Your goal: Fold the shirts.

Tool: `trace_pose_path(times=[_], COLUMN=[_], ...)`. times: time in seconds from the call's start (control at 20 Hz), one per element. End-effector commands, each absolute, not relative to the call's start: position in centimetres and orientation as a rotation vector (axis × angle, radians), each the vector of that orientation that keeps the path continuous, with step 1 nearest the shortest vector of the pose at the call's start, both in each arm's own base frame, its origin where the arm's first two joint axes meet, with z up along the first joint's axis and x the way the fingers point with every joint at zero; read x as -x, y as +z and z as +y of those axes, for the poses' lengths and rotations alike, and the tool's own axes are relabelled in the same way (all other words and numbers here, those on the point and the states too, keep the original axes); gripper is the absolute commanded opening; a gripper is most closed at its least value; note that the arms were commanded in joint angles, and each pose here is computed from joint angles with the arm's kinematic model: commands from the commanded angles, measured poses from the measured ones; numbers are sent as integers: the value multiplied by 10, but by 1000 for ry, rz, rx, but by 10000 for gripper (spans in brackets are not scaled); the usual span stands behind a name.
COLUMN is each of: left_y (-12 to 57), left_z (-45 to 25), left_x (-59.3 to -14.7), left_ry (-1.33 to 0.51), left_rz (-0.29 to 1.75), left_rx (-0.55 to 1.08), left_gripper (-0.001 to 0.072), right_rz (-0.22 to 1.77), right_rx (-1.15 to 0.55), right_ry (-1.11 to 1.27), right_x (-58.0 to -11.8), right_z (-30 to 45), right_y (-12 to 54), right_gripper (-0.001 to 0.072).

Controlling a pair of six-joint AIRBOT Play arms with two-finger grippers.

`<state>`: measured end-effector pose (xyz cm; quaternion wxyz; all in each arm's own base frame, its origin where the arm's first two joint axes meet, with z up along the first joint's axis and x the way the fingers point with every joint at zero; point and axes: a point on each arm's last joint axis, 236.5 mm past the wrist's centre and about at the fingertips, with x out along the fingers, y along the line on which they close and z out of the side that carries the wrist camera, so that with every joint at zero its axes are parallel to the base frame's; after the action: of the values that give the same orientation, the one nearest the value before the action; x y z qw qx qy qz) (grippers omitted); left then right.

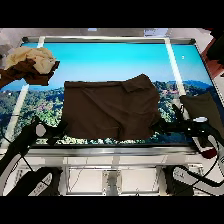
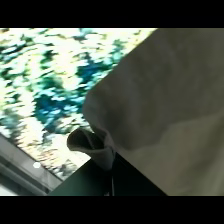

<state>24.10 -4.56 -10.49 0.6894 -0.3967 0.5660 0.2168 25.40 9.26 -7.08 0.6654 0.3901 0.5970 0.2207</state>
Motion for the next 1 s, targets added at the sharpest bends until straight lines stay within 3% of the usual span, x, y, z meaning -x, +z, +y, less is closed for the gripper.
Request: trace_pose_path(times=[0.0, 0.05, 0.1, 0.35, 0.5, 0.55, 0.6, 0.65, 0.8, 0.95], left_y=[-92, -87, -82, -69, -69, -69, -69, -69, -49, 31], left_z=[-47, -47, -48, -48, -48, -48, -48, -48, -51, -52], left_x=[-256, -261, -266, -278, -278, -278, -278, -280, -303, -345], left_ry=[436, 420, 400, 365, 352, 352, 352, 349, 216, 38], left_rz=[1234, 1222, 1211, 1183, 1187, 1186, 1183, 1178, 1101, 923], left_rx=[865, 857, 843, 823, 804, 805, 805, 805, 687, 487], left_gripper=[15, 15, 15, 15, 15, 14, 14, 14, 14, 13], right_rz=[1349, 1357, 1365, 1381, 1480, 1494, 1486, 1471, 1368, 1233], right_rx=[-856, -844, -837, -818, -713, -723, -734, -747, -827, -862], right_ry=[481, 478, 478, 475, 410, 381, 384, 392, 526, 810], right_x=[-254, -253, -251, -247, -227, -226, -228, -231, -248, -263], right_z=[89, 87, 87, 85, 68, 65, 67, 70, 91, 115], right_y=[-75, -77, -79, -81, -102, -104, -102, -100, -72, 9], right_gripper=[89, 215, 385, 406, 404, 374, 233, 30, 20, 19])
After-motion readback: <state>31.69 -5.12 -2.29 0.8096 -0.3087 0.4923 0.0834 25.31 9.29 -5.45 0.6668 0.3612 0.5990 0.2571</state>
